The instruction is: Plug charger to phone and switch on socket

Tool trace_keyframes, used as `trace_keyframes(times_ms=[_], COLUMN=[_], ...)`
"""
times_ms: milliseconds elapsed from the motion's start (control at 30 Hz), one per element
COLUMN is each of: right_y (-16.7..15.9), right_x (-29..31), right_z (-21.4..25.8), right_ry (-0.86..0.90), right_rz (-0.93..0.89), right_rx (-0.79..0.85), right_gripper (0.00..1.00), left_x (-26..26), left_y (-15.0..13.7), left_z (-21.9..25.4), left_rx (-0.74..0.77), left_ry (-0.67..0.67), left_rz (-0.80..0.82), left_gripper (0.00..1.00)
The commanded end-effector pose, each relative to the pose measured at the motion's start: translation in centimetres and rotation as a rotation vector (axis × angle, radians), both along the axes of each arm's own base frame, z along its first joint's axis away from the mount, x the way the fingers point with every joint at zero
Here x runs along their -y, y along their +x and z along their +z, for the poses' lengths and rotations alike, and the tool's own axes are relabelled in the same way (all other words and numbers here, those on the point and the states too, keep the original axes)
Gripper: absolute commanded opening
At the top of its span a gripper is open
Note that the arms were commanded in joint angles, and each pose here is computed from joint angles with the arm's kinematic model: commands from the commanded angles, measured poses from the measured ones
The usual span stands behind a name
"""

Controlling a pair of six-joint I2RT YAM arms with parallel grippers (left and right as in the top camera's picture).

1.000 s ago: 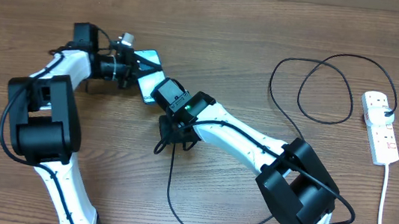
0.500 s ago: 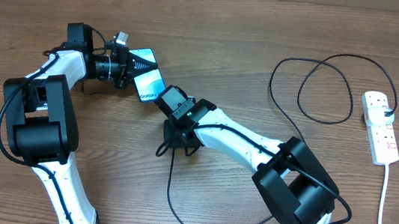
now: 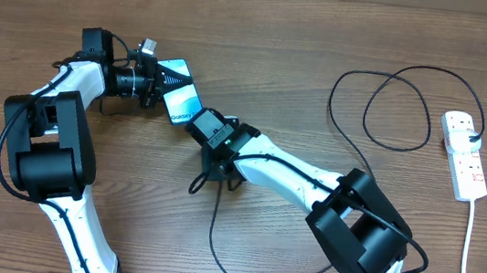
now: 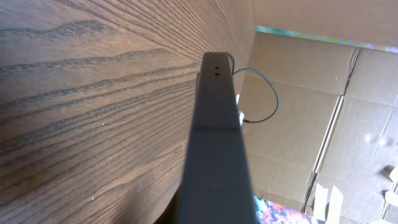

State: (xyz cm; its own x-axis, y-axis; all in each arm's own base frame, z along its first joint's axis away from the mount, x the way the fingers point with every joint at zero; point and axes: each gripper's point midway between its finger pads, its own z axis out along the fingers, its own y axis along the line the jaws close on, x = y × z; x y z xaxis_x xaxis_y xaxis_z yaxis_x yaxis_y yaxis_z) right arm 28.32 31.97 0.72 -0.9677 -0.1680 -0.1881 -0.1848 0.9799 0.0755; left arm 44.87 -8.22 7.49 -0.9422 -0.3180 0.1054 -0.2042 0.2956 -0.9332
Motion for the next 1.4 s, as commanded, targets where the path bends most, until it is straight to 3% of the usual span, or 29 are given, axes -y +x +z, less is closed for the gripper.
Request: trace_keyframes(times_ms=[0,167,367,533,733,833,933,967,1267,1367], right_y=[3.7,6.5,8.9,8.3,7.7,7.7,7.7,7.7,7.3,7.5], right_x=[3.6,8.9,12.9,12.2,12.7,12.7,12.7,12.7,12.9,13.8], right_z=[1.4,2.3,2.2,1.7,0.8,0.8,0.8,0.8,0.6,0.6], right_ry=[-0.118,-0.205,-0.188,-0.062,-0.075,-0.074,-0.073,-0.074,-0.078,-0.106], right_rz=[-0.009,0.002,-0.080,-0.060,-0.061,-0.062,-0.063,-0.066,-0.069,-0.146], right_rx=[0.061,0.028,0.005,-0.080,-0.097,-0.096,-0.095,-0.097,-0.113,-0.108], right_gripper=[0.04,0.04,0.04,0.04,0.04,0.33,0.47,0.56,0.73,0.70], left_x=[0.4,0.4,0.4,0.4,0.4,0.5,0.4,0.4,0.5,0.4], left_y=[0.0,0.0,0.0,0.0,0.0,0.0,0.0,0.0,0.0,0.0], left_z=[2.5,2.5,2.5,2.5,2.5,2.5,2.5,2.5,2.5,2.5], left_rx=[0.036,0.036,0.036,0.036,0.036,0.036,0.036,0.036,0.036,0.036], left_ry=[-0.050,-0.050,-0.050,-0.050,-0.049,-0.050,-0.050,-0.050,-0.050,-0.050], left_rz=[-0.014,-0.014,-0.014,-0.014,-0.015,-0.015,-0.014,-0.014,-0.015,-0.014], left_gripper=[0.04,0.04,0.04,0.04,0.04,0.04,0.04,0.04,0.04,0.04])
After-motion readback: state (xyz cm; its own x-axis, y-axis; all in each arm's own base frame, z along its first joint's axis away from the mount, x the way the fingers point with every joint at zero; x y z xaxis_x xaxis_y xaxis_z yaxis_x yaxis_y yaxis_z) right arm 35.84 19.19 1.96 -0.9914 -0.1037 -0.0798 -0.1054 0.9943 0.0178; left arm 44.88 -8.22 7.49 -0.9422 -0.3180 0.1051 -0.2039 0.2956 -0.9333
